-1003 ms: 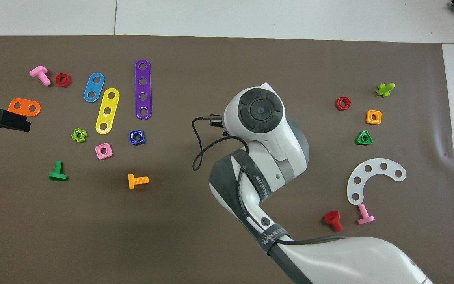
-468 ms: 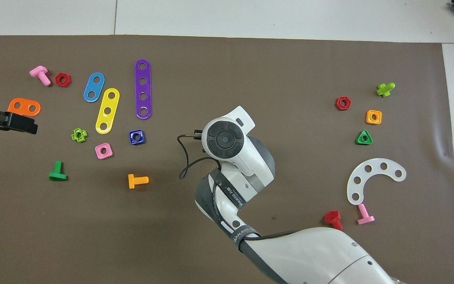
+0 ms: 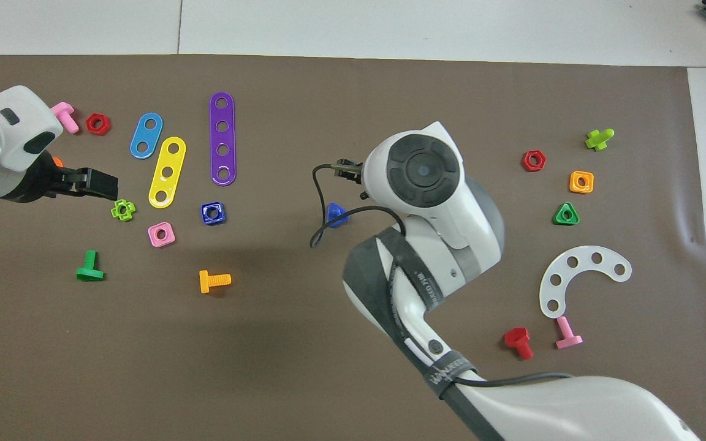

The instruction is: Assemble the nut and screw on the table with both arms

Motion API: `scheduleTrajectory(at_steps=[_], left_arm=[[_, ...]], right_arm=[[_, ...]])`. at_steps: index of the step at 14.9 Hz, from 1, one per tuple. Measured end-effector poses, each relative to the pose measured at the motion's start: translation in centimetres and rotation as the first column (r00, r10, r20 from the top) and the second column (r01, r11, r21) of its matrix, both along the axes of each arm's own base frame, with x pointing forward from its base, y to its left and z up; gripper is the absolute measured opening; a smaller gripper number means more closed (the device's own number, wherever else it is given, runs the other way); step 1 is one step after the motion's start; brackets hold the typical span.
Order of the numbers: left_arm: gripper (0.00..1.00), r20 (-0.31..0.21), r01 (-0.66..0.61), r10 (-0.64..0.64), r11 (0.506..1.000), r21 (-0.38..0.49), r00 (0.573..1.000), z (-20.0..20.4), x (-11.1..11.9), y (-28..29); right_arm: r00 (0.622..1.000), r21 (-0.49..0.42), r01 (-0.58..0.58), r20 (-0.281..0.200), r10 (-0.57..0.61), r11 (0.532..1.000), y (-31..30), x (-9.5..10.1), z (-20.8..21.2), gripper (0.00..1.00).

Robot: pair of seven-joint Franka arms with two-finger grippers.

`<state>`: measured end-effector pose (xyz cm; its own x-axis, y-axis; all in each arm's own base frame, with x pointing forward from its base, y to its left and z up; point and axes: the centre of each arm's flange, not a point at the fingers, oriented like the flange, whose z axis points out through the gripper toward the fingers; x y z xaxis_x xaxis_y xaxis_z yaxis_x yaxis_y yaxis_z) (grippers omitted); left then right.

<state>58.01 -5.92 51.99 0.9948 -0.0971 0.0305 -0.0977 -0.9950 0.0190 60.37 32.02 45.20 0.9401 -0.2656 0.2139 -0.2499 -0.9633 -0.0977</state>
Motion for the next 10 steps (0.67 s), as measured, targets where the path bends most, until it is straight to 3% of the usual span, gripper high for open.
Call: scheduleTrajectory(at_steps=[5,10], left_arm=[[0.99,0.051,-0.068,0.069,0.998,-0.014,0.996,-6.4,2.0,-4.6],[0.95,0.049,-0.134,0.135,0.991,-0.022,0.990,-10.2,2.5,-7.6]], right_arm=[[0.999,-0.034,0.032,-0.016,-0.033,0.999,-11.9,1.1,7.6,1.00],[0.997,-0.035,0.000,-0.078,-0.003,0.999,-22.9,-0.2,12.7,1.00]])
